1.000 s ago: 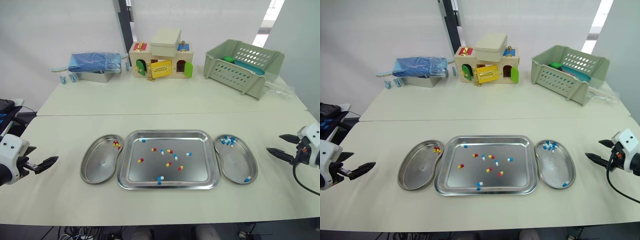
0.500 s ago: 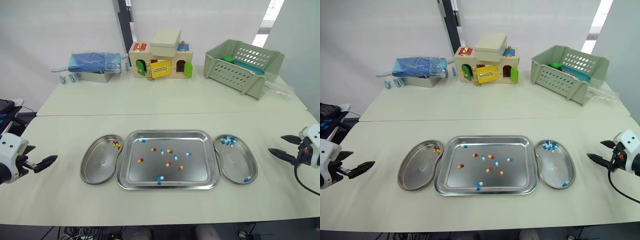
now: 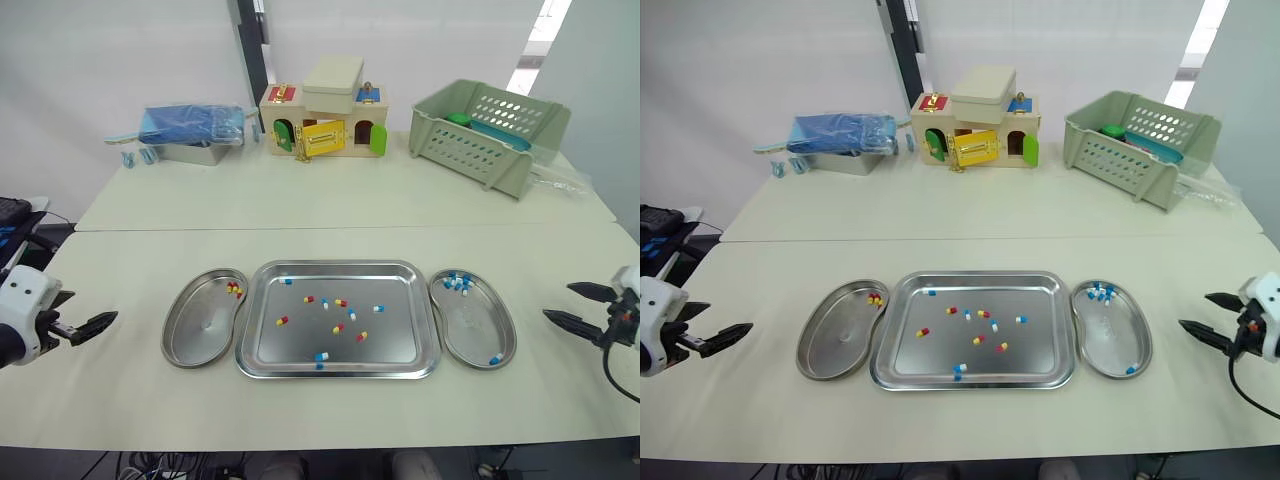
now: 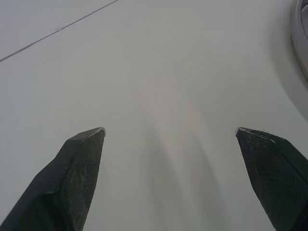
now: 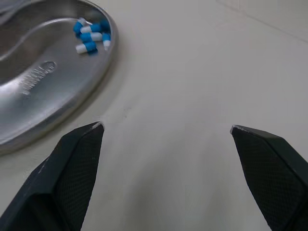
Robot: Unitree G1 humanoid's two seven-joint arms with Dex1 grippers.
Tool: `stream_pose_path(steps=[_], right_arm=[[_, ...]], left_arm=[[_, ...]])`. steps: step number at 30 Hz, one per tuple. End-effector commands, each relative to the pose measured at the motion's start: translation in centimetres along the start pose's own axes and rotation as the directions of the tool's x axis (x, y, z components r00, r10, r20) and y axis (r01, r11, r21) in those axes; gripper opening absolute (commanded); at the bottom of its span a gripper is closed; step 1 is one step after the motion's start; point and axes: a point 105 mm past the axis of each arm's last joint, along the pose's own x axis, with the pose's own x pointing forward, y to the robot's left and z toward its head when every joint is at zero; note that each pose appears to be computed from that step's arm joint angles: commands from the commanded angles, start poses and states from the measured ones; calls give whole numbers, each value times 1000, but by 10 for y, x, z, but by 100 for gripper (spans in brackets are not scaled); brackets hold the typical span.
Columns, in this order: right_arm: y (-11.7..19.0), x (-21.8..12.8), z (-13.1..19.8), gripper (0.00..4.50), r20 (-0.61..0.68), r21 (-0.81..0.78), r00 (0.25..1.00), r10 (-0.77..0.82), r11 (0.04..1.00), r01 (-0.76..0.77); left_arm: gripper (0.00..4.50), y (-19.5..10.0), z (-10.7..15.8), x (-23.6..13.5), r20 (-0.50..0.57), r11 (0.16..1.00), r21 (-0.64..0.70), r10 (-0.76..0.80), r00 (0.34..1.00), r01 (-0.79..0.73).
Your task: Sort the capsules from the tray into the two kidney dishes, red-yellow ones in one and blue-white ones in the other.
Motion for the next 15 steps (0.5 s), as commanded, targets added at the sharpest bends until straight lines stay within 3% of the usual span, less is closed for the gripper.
stream_pose_path(steps=[1, 4, 7, 10, 15], right_arm=[[31, -6, 25, 444, 116, -27, 988, 98, 995, -95], [69, -3, 24, 444, 156, -36, 973, 172, 985, -169], [93, -2, 32, 444, 286, -84, 947, 146, 988, -127], [139, 6, 23, 444, 318, -68, 920, 229, 973, -219], [182, 10, 21, 444, 445, -56, 859, 254, 965, -257]], left_arm=[[450, -2, 27, -1, 43, 996, 79, -35, 998, 32], [450, -13, 37, 3, 54, 990, 113, -96, 994, 90], [450, -20, 42, 7, 42, 981, 142, -142, 989, 135], [450, -29, 55, 12, 56, 968, 171, -193, 980, 181], [450, -47, 68, 21, 38, 933, 224, -297, 954, 282]])
